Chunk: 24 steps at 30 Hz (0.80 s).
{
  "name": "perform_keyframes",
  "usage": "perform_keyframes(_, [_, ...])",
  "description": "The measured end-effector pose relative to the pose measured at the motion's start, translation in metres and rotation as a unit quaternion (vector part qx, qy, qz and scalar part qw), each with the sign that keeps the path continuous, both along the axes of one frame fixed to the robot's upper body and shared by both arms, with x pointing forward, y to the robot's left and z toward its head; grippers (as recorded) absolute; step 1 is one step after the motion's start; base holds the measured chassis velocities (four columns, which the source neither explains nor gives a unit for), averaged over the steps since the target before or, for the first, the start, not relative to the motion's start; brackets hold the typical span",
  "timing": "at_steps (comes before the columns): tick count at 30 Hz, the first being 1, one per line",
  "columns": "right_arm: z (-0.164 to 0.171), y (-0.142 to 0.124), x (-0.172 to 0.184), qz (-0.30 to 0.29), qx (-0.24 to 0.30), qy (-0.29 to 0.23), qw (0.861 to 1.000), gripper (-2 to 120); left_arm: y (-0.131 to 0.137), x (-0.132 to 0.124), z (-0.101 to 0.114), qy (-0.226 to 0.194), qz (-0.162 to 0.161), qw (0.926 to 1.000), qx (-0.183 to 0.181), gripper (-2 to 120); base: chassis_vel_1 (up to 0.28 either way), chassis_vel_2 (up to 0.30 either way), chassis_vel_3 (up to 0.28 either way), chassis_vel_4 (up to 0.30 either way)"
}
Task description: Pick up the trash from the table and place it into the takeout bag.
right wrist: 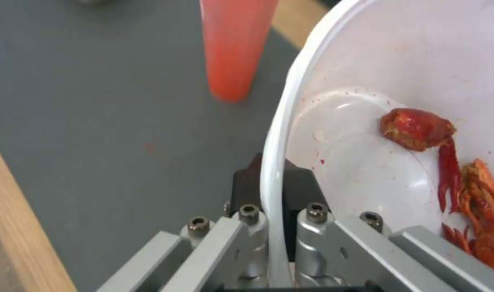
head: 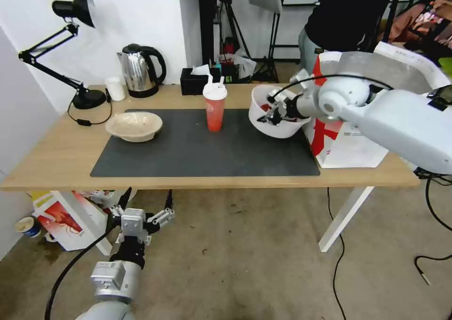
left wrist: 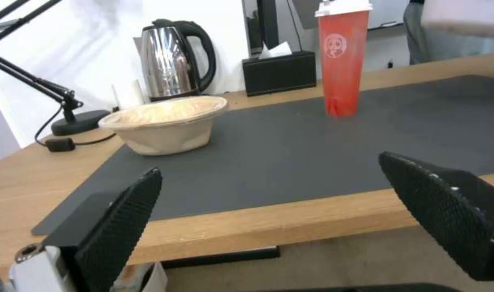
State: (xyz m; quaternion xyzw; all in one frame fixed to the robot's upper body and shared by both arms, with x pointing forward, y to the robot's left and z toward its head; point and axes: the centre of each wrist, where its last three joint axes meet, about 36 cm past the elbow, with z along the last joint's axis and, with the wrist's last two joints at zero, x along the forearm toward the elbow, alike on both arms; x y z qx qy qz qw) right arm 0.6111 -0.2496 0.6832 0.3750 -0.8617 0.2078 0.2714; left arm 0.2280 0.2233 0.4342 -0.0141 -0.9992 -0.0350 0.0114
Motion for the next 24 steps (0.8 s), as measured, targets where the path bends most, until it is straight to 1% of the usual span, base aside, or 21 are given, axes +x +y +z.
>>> perform_keyframes(4, [0.035, -0.001, -0.004, 0.004, 0.027, -0.024, 0.999, 0, 0.000, 0.000, 0.000, 0.000, 0.000, 1.0000, 0.000, 100, 0.000, 0.000, 0.000, 0.000])
perform_keyframes(5, [0.035, -0.001, -0.004, 0.004, 0.027, -0.024, 0.999, 0, 0.000, 0.000, 0.000, 0.000, 0.000, 1.0000, 0.000, 100, 0.000, 0.000, 0.000, 0.000])
perform_keyframes(9, [0.063, 0.001, -0.004, 0.009, 0.055, -0.041, 0.998, 0, 0.000, 0.000, 0.000, 0.000, 0.000, 1.0000, 0.000, 100, 0.000, 0.000, 0.000, 0.000])
perform_keyframes(13, [0.072, 0.002, -0.002, 0.009, 0.063, -0.047, 0.997, 0, 0.000, 0.000, 0.000, 0.000, 0.000, 1.0000, 0.000, 100, 0.000, 0.000, 0.000, 0.000])
perform_keyframes(16, [0.086, 0.004, 0.003, 0.014, 0.077, -0.056, 0.995, 0, 0.000, 0.000, 0.000, 0.000, 0.000, 1.0000, 0.000, 100, 0.000, 0.000, 0.000, 0.000])
perform_keyframes(24, [0.101, 0.013, 0.011, 0.022, 0.102, -0.067, 0.992, 0, 0.000, 0.000, 0.000, 0.000, 0.000, 1.0000, 0.000, 100, 0.000, 0.000, 0.000, 0.000])
